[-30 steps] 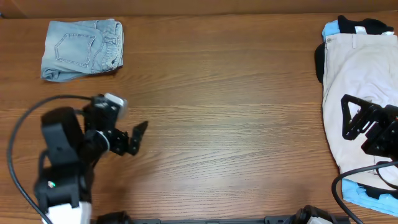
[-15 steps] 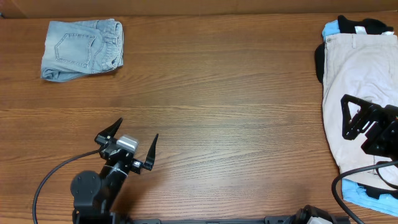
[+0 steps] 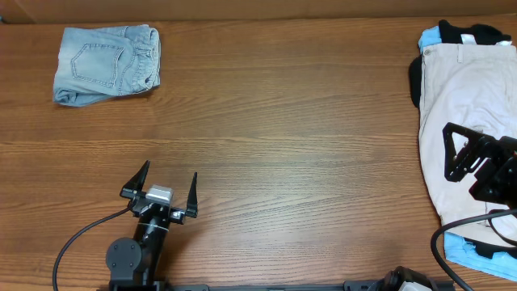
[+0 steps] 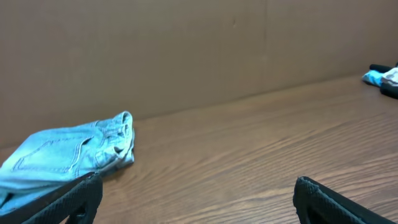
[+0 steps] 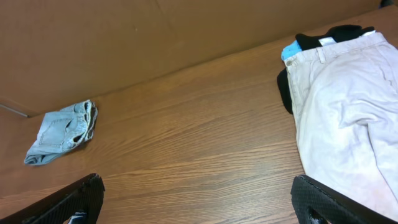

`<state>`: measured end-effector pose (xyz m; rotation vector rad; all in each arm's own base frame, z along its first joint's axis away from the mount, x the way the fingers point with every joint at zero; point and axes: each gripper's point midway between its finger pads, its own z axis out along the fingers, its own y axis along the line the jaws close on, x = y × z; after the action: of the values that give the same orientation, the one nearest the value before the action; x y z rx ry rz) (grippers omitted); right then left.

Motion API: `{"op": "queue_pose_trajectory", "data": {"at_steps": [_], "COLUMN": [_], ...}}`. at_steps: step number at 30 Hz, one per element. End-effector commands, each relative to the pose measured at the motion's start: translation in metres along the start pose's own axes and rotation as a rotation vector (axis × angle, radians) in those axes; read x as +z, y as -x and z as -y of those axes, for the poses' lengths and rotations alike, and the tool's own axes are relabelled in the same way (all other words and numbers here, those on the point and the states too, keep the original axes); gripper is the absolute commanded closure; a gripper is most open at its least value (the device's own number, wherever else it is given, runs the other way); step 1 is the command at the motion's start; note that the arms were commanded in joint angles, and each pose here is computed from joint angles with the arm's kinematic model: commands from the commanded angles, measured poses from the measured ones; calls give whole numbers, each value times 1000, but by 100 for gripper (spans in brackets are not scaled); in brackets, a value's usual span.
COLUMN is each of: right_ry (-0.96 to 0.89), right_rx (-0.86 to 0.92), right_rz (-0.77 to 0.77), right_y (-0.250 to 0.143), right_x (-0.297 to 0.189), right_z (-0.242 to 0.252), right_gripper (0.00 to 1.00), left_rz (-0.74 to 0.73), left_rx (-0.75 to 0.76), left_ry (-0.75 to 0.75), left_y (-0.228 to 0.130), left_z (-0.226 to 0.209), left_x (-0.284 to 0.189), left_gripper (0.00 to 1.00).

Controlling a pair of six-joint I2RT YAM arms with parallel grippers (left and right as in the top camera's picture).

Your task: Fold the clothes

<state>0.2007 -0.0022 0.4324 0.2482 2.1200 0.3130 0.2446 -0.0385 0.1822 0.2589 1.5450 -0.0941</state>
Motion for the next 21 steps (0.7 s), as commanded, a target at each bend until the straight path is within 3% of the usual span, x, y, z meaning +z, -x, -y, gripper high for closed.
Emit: {"op": "queue_pose_trajectory", "data": {"at_steps": [1,6,21], "right_ry": [1,0,0], "right_rx": [-9,-9,-9], "right_rz": [3,3,3], "right_y": [1,1,1], "right_x": [0,0,0], "right_z": [0,0,0], "right_gripper": [0,0,0], "left_rz": [-14,-73,-73], "left_rx": [-25,-37,-36], "left_ry": [36,58,60], "left_y": [-9,-24,-24], "left_z": [-5,-8,-8], "left_x": [-1,-3,-3], "left_gripper": [0,0,0]}}
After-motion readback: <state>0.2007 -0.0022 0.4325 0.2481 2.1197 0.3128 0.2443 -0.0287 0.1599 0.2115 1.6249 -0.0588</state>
